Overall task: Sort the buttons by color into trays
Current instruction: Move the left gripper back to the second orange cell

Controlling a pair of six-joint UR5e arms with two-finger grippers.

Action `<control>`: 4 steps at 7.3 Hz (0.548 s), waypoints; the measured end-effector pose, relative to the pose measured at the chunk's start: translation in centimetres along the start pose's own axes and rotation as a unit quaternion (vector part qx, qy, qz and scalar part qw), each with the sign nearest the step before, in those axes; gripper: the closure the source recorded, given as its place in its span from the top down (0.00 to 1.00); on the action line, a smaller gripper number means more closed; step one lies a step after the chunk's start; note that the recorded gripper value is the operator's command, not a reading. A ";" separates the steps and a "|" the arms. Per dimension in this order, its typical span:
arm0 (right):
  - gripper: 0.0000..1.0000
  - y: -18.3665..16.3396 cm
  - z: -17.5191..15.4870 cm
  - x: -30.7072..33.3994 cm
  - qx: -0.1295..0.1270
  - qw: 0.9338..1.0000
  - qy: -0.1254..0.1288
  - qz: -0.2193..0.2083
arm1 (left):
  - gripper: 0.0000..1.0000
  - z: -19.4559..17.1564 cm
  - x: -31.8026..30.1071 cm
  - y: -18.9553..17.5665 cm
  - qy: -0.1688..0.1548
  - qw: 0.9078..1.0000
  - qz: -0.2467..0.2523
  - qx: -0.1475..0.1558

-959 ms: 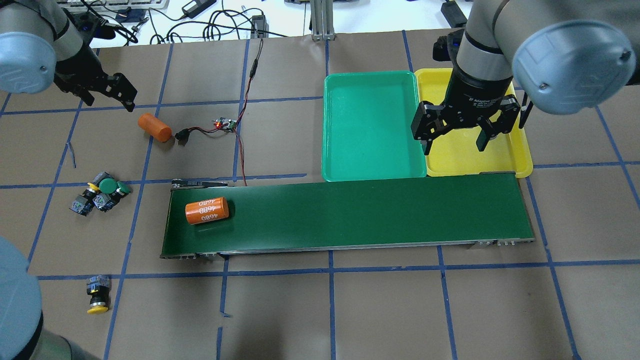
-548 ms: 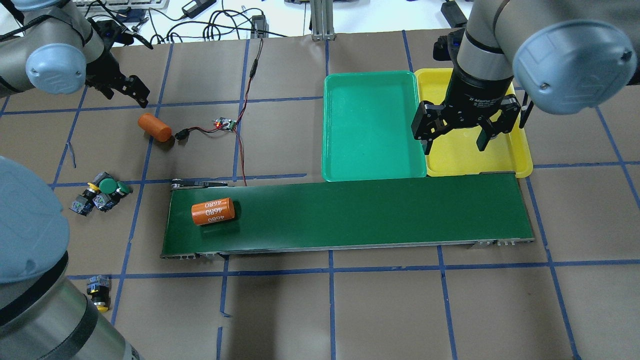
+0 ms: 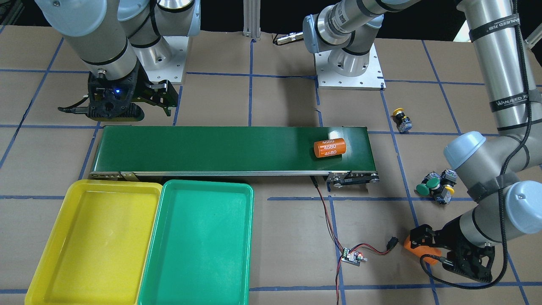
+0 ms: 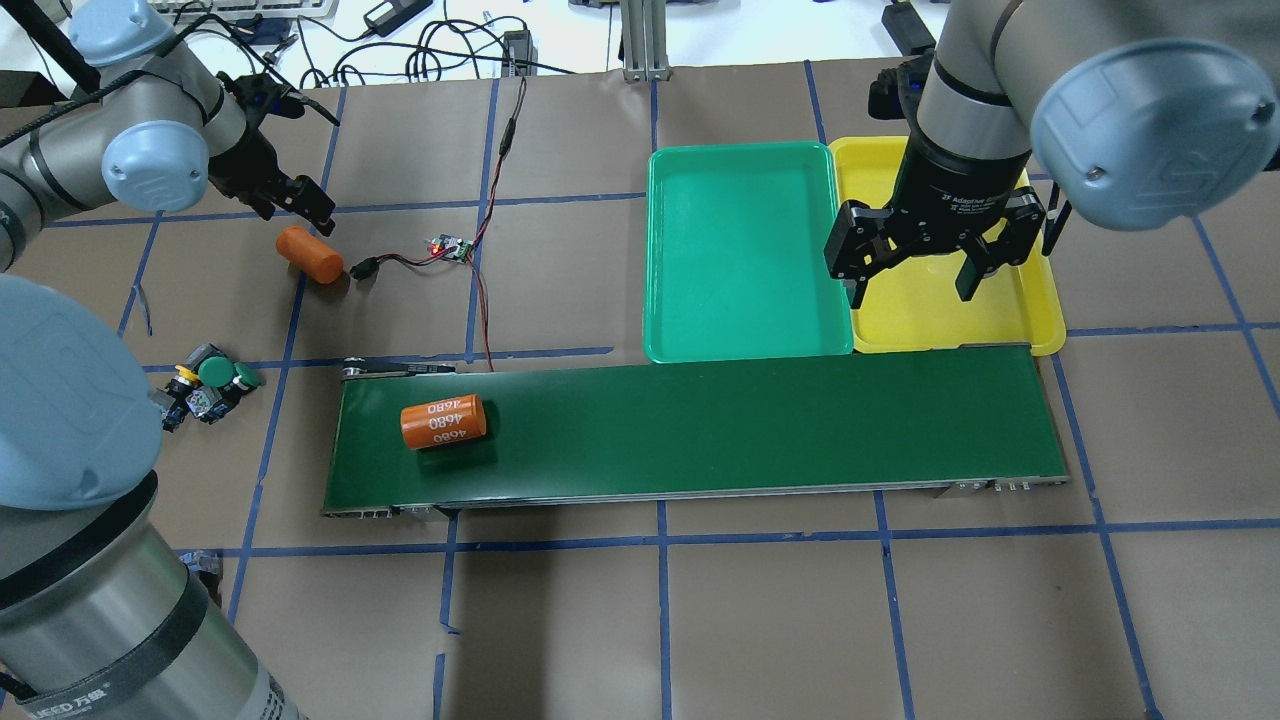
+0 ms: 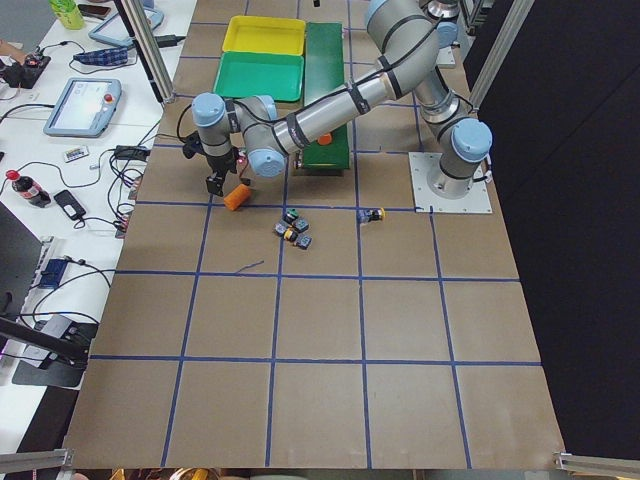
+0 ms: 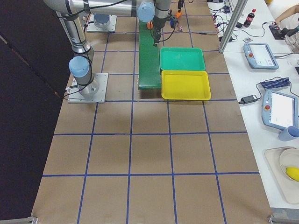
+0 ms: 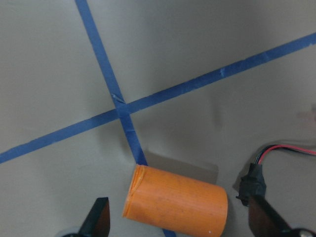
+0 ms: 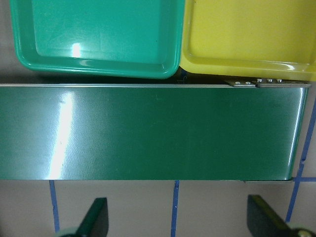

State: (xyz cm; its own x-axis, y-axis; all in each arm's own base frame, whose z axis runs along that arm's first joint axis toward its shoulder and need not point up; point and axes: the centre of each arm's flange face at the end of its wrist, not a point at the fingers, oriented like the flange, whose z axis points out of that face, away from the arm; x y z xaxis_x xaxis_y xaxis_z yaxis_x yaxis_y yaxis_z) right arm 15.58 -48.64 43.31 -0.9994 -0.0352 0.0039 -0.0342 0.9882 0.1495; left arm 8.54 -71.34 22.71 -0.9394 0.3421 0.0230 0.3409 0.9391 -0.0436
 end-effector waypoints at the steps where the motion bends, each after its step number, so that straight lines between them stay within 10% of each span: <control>1: 1.00 0.0 -0.1 0.0 0.001 1.000 0.000 0.000 | 1.00 0.6 0.0 0.1 0.003 1.000 0.002 -0.004; 4: 1.00 0.1 -0.2 0.0 0.002 1.000 0.000 0.000 | 1.00 1.7 0.0 0.2 0.007 1.000 0.008 -0.011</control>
State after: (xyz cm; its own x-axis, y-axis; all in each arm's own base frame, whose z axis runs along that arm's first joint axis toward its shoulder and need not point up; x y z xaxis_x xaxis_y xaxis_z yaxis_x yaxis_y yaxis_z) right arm 15.57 -48.52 43.52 -0.9994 -0.0353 0.0046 -0.0343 0.9888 0.1454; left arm 8.57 -71.20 21.01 -0.9333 0.3572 0.0363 0.3567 0.9340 -0.0212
